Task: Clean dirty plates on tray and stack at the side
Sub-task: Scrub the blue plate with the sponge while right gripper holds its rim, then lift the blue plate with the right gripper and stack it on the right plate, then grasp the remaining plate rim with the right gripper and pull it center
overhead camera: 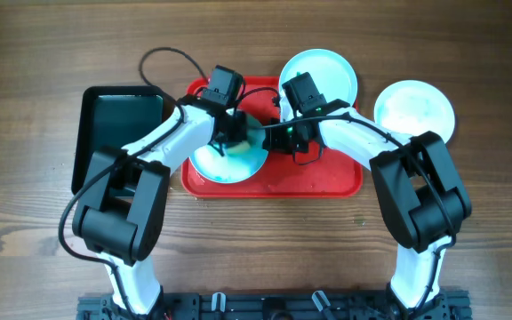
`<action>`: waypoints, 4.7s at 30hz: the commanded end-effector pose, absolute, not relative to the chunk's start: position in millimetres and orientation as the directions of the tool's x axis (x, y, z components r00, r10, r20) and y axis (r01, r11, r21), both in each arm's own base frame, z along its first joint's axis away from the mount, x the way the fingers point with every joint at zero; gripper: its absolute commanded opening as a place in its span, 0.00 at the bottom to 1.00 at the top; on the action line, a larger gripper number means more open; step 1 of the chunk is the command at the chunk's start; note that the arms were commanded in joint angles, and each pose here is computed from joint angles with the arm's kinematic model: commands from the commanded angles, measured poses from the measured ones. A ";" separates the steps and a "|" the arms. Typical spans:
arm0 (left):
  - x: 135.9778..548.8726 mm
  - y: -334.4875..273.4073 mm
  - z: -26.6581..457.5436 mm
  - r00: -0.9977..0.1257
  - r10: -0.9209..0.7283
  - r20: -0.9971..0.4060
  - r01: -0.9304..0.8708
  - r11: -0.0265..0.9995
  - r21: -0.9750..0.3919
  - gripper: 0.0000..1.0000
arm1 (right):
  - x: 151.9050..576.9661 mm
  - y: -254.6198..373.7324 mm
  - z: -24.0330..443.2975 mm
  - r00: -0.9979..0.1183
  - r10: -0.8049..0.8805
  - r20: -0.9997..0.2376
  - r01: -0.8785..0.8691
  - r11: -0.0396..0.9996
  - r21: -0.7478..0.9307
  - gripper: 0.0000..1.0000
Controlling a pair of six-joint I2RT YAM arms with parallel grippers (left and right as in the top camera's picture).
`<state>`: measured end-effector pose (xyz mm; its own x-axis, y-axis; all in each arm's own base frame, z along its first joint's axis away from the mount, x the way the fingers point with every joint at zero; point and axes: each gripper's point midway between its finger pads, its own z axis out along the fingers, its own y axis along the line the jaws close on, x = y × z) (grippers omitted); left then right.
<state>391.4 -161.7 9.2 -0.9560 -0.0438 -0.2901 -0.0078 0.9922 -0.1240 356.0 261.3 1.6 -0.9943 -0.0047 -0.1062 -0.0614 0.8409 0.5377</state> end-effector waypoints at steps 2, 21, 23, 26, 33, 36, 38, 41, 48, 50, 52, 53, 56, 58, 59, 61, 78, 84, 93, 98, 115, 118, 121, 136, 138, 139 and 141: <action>391.5 -65.4 5.1 -0.867 -0.251 -0.431 -0.382 0.890 0.249 0.04 | 348.0 259.2 -12.4 -0.998 0.002 -0.063 -0.031 0.856 0.517 0.04; 277.9 -206.4 6.1 -0.899 0.437 0.014 0.367 0.772 -0.518 0.04 | 347.2 258.9 -12.7 -0.998 0.001 -0.060 -0.030 0.856 0.516 0.04; 289.6 -210.8 5.7 -0.901 0.431 -0.039 0.388 0.765 -0.514 0.04 | 347.3 259.0 -12.6 -0.998 0.001 -0.061 -0.031 0.856 0.516 0.04; 317.0 -213.2 3.5 -0.928 0.355 -0.109 0.362 0.801 -0.476 0.04 | 347.1 258.8 -12.7 -0.998 0.001 -0.060 -0.030 0.856 0.515 0.04; 407.5 -153.0 2.7 -0.950 -0.003 -0.314 0.047 0.987 -0.152 0.04 | 347.6 258.1 -13.1 -0.998 0.003 -0.062 -0.029 0.859 0.511 0.04; 428.3 -139.2 20.5 -0.931 -0.160 -0.329 -0.102 0.977 -0.186 0.04 | 347.9 257.3 -13.6 -0.998 0.007 -0.062 -0.026 0.862 0.507 0.04; 437.3 -127.6 30.5 -0.918 -0.228 -0.325 -0.169 0.965 -0.201 0.04 | 346.8 256.8 -13.4 -0.998 0.004 -0.059 -0.026 0.863 0.505 0.04; 433.3 -110.6 35.7 -0.924 -0.264 -0.276 -0.217 0.958 -0.187 0.04 | 345.9 256.2 -6.9 -0.998 0.003 -0.062 -0.029 0.862 0.506 0.04; 413.3 -90.1 55.5 -0.944 -0.275 -0.183 -0.249 0.956 -0.152 0.04 | 348.3 206.8 40.4 -0.980 0.025 -0.197 -0.032 0.959 0.281 0.04; 412.9 -92.2 60.2 -0.943 -0.274 -0.188 -0.245 0.956 -0.164 0.04 | 347.3 183.9 56.8 -0.968 0.021 -0.252 -0.022 0.986 0.167 0.04; 413.4 -92.1 63.4 -0.942 -0.274 -0.195 -0.244 0.955 -0.166 0.04 | 345.9 166.5 71.0 -0.955 0.015 -0.297 -0.008 0.997 0.076 0.04; 413.5 -92.2 64.1 -0.941 -0.274 -0.197 -0.243 0.955 -0.167 0.04 | 345.5 156.8 79.3 -0.945 0.010 -0.326 0.003 1.000 0.022 0.04; 413.4 -92.1 63.9 -0.941 -0.274 -0.196 -0.244 0.955 -0.167 0.04 | 344.9 131.4 110.1 -0.903 -0.024 -0.430 0.040 0.989 -0.141 0.04; 413.6 -92.2 63.9 -0.941 -0.275 -0.197 -0.244 0.955 -0.167 0.04 | 343.8 115.7 135.9 -0.857 -0.057 -0.513 0.089 0.963 -0.255 0.04; 413.7 -92.2 64.0 -0.941 -0.275 -0.197 -0.244 0.955 -0.167 0.04 | 342.7 109.2 148.3 -0.831 -0.064 -0.552 0.125 0.946 -0.298 0.04; 413.7 -92.1 63.8 -0.941 -0.275 -0.197 -0.244 0.955 -0.167 0.04 | 339.7 102.3 168.3 -0.787 -0.092 -0.610 0.172 0.917 -0.360 0.04; 413.4 -92.1 63.4 -0.941 -0.275 -0.196 -0.244 0.955 -0.166 0.04 | 311.5 135.2 272.8 -0.497 -0.587 -0.639 0.266 0.598 -0.756 0.04; 413.4 -92.1 63.3 -0.942 -0.275 -0.195 -0.244 0.955 -0.166 0.04 | 309.9 138.9 272.8 -0.489 -0.592 -0.641 0.260 0.602 -0.755 0.04; 413.3 -92.0 63.3 -0.942 -0.275 -0.195 -0.244 0.955 -0.166 0.04 | 304.5 169.7 205.9 -0.628 -0.419 -0.656 0.000 0.843 -0.538 0.04; 413.4 -92.1 63.3 -0.942 -0.275 -0.195 -0.244 0.955 -0.166 0.04 | 296.4 183.3 167.4 -0.770 -0.236 -0.592 -0.071 0.955 -0.288 0.04; 411.4 -89.7 62.6 -0.942 -0.275 -0.192 -0.248 0.957 -0.152 0.04 | 366.9 -65.1 131.3 -0.755 0.549 -0.358 0.501 0.836 0.224 0.04; 411.7 -89.7 62.7 -0.942 -0.275 -0.192 -0.249 0.957 -0.153 0.04 | 363.5 -109.4 116.1 -0.690 0.639 -0.340 0.604 0.767 0.216 0.04; 412.2 -89.8 62.8 -0.942 -0.275 -0.194 -0.248 0.957 -0.153 0.04 | 362.5 -132.6 90.7 -0.643 0.708 -0.292 0.678 0.704 0.211 0.04; 412.2 -89.8 62.8 -0.942 -0.275 -0.194 -0.248 0.957 -0.153 0.04 | 408.4 -89.8 88.2 -0.733 0.644 -0.219 0.523 0.739 0.424 0.38; 412.0 -89.9 62.8 -0.942 -0.275 -0.194 -0.248 0.957 -0.154 0.04 | 419.7 -68.2 106.4 -0.758 0.602 -0.252 0.455 0.764 0.457 0.35; 412.0 -89.9 62.8 -0.942 -0.275 -0.194 -0.248 0.957 -0.154 0.04 | 424.2 -55.7 112.2 -0.770 0.579 -0.267 0.425 0.778 0.462 0.35; 412.0 -89.8 62.8 -0.942 -0.275 -0.193 -0.248 0.957 -0.153 0.04 | 431.4 -24.8 115.4 -0.786 0.556 -0.269 0.395 0.787 0.473 0.35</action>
